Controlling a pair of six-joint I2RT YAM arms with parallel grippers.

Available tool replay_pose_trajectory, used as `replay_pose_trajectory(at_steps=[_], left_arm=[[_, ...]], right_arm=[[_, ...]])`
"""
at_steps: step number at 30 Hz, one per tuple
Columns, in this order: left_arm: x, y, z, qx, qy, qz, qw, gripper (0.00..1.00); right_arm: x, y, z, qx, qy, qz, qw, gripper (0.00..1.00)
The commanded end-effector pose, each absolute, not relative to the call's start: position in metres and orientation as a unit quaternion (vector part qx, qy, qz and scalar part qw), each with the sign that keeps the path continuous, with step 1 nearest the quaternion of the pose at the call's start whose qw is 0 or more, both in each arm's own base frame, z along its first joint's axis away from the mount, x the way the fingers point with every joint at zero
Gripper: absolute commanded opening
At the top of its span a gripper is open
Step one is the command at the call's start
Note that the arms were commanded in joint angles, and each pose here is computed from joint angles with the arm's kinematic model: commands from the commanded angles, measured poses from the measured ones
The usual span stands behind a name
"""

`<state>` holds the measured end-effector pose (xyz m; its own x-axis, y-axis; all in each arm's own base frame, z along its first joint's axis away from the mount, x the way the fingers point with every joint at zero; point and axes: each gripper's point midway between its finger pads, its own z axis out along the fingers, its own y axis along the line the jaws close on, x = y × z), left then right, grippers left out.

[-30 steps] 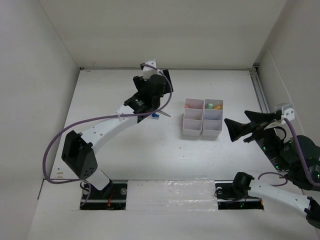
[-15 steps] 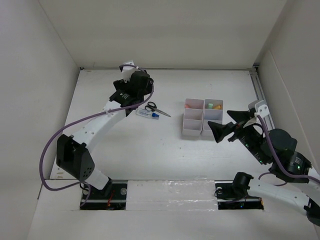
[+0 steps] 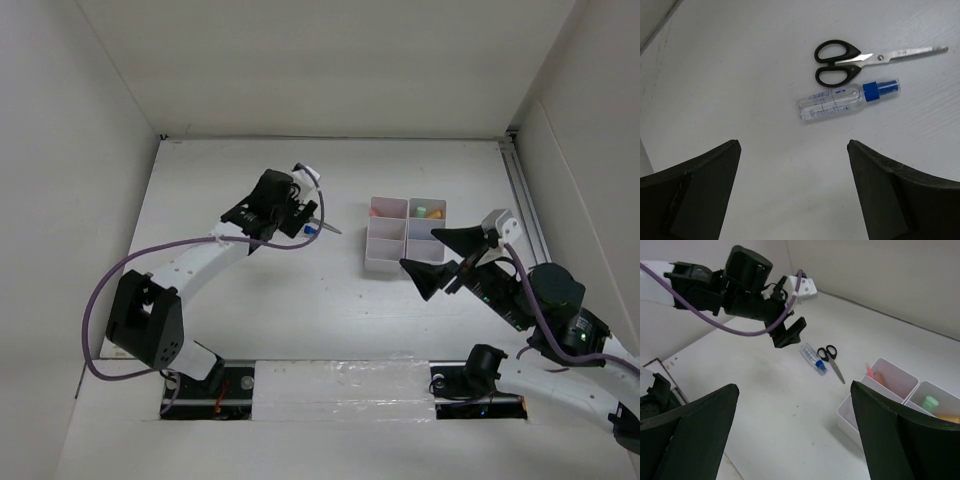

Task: Sort the stationery into containers
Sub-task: Grab a piece of stationery with the left arm

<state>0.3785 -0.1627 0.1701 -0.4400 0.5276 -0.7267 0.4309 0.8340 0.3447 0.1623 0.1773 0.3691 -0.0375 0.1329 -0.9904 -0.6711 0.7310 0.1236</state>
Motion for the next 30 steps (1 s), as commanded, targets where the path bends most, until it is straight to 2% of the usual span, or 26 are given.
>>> replay_pose_trajectory(at_steps=[1, 3, 4, 5, 6, 8, 10, 11, 17, 20, 21, 22, 30], left_arm=[[0.394, -0.179, 0.203, 0.395, 0.751, 0.063, 0.526, 0.85], [0.407, -0.173, 0.207, 0.405, 0.742, 0.083, 0.527, 0.84], [0.415, -0.163, 0.189, 0.415, 0.761, 0.089, 0.49, 0.84], [0.432, -0.173, 0.217, 0.422, 0.75, 0.068, 0.505, 0.84], [0.428, -0.168, 0.185, 0.436, 0.771, 0.051, 0.46, 0.84], [0.446, -0.178, 0.202, 0.432, 0.756, 0.004, 0.492, 0.84], [0.455, -0.185, 0.211, 0.424, 0.76, -0.03, 0.491, 0.84], [0.455, -0.182, 0.19, 0.425, 0.779, -0.05, 0.459, 0.84], [0.429, -0.193, 0.161, 0.443, 0.787, -0.108, 0.416, 0.84], [0.409, -0.181, 0.139, 0.474, 0.781, -0.081, 0.399, 0.83], [0.397, -0.169, 0.113, 0.479, 0.79, -0.061, 0.377, 0.84], [0.4, -0.162, 0.115, 0.488, 0.782, -0.023, 0.386, 0.84], [0.391, -0.172, 0.093, 0.515, 0.777, -0.05, 0.358, 0.84]], right_arm=[[0.151, 0.182, 0.39, -0.217, 0.614, 0.344, 0.677, 1.0], [0.148, 0.182, 0.388, -0.22, 0.612, 0.347, 0.676, 1.0], [0.146, 0.182, 0.389, -0.222, 0.604, 0.355, 0.678, 1.0], [0.144, 0.181, 0.39, -0.22, 0.599, 0.358, 0.682, 1.0], [0.144, 0.184, 0.387, -0.223, 0.598, 0.361, 0.68, 1.0], [0.144, 0.18, 0.39, -0.218, 0.595, 0.361, 0.684, 1.0], [0.141, 0.176, 0.39, -0.216, 0.591, 0.363, 0.688, 1.0], [0.142, 0.175, 0.39, -0.212, 0.592, 0.36, 0.689, 1.0], [0.139, 0.167, 0.392, -0.209, 0.595, 0.357, 0.689, 1.0], [0.136, 0.17, 0.388, -0.218, 0.591, 0.364, 0.686, 1.0], [0.136, 0.17, 0.388, -0.218, 0.591, 0.364, 0.686, 1.0], [0.134, 0.171, 0.386, -0.223, 0.589, 0.368, 0.684, 1.0], [0.128, 0.178, 0.386, -0.241, 0.582, 0.382, 0.677, 1.0]])
